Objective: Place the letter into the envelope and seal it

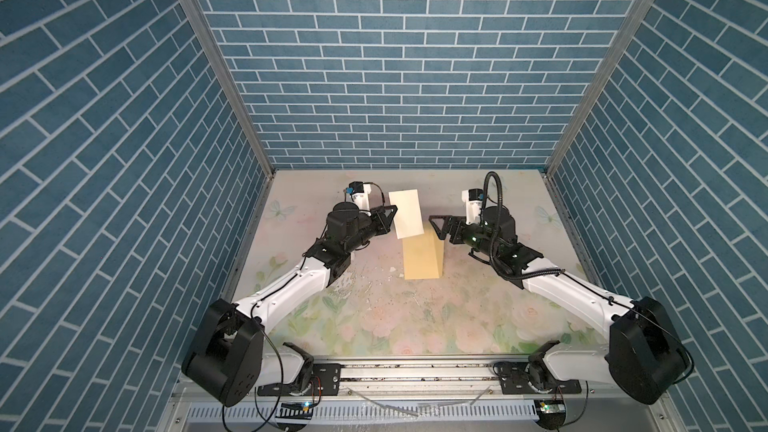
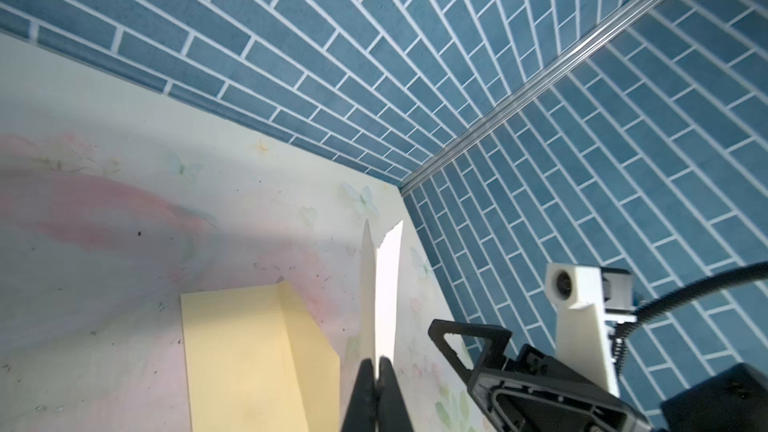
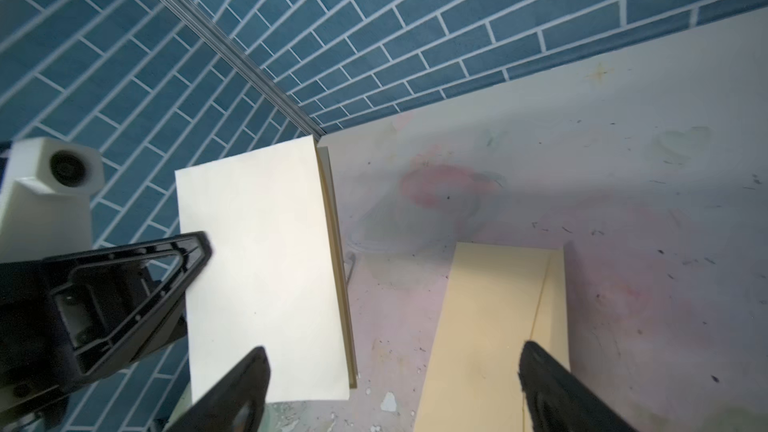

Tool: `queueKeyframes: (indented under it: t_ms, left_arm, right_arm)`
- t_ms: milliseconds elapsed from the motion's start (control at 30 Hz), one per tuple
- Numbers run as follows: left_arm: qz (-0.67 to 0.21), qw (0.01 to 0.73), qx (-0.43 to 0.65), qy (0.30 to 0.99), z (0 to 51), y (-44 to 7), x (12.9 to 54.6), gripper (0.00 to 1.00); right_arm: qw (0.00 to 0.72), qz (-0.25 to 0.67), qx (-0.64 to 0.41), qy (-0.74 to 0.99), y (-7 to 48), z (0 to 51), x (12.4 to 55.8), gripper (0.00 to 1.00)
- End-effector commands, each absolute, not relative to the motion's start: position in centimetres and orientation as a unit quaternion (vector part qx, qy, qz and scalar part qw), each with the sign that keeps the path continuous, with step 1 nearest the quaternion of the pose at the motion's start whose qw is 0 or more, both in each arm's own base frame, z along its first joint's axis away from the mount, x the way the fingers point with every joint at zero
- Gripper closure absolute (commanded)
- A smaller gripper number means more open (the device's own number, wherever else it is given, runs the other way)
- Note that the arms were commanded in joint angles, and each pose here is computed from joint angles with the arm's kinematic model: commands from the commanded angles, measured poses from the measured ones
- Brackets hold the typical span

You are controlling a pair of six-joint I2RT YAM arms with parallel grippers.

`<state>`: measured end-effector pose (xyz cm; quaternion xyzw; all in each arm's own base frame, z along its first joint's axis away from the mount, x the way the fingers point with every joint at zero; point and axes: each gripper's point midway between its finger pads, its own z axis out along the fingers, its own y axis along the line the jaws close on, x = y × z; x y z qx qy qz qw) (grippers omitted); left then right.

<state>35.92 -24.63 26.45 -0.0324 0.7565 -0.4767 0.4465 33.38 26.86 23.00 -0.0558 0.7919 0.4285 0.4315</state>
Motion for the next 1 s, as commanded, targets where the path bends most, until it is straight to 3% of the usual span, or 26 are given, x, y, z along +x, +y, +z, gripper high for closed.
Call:
queueKeyframes:
  t_ms: [0, 200, 300, 633, 767, 900, 967]
  left_arm:
    - [-0.534, 0.445, -0.016, 0.719, 29.1, -25.3, 34.7, 1.00]
    - [-0.558, 0.445, -0.021, 0.700, 29.9, -25.1, 34.7, 1.00]
    - [-0.569, 0.442, -0.027, 0.693, 30.0, -25.2, 34.8, 1.00]
    - [-0.577, 0.429, -0.033, 0.694, 29.1, -25.6, 35.3, 1.00]
    - [-0.569, 0.427, -0.033, 0.702, 28.3, -25.6, 35.4, 1.00]
    - [-0.543, 0.428, -0.030, 0.722, 26.9, -25.4, 35.7, 1.00]
    - [-0.529, 0.430, -0.027, 0.732, 26.3, -25.3, 35.8, 0.87]
  right_arm:
    - [0.403, 0.541, -0.079, 0.734, 29.2, 26.0, 32.1, 0.07]
    - [0.355, 0.609, -0.096, 0.703, 31.3, 26.4, 31.7, 0.09]
    - [0.344, 0.625, -0.096, 0.694, 31.7, 26.4, 31.7, 0.15]
    - [0.312, 0.683, -0.086, 0.655, 32.8, 27.2, 31.7, 0.68]
    - [0.316, 0.681, -0.078, 0.656, 32.7, 27.1, 32.0, 0.95]
    - [0.323, 0.662, -0.076, 0.673, 32.5, 26.4, 32.2, 1.00]
    - [0.332, 0.637, -0.074, 0.692, 32.1, 25.7, 32.4, 1.00]
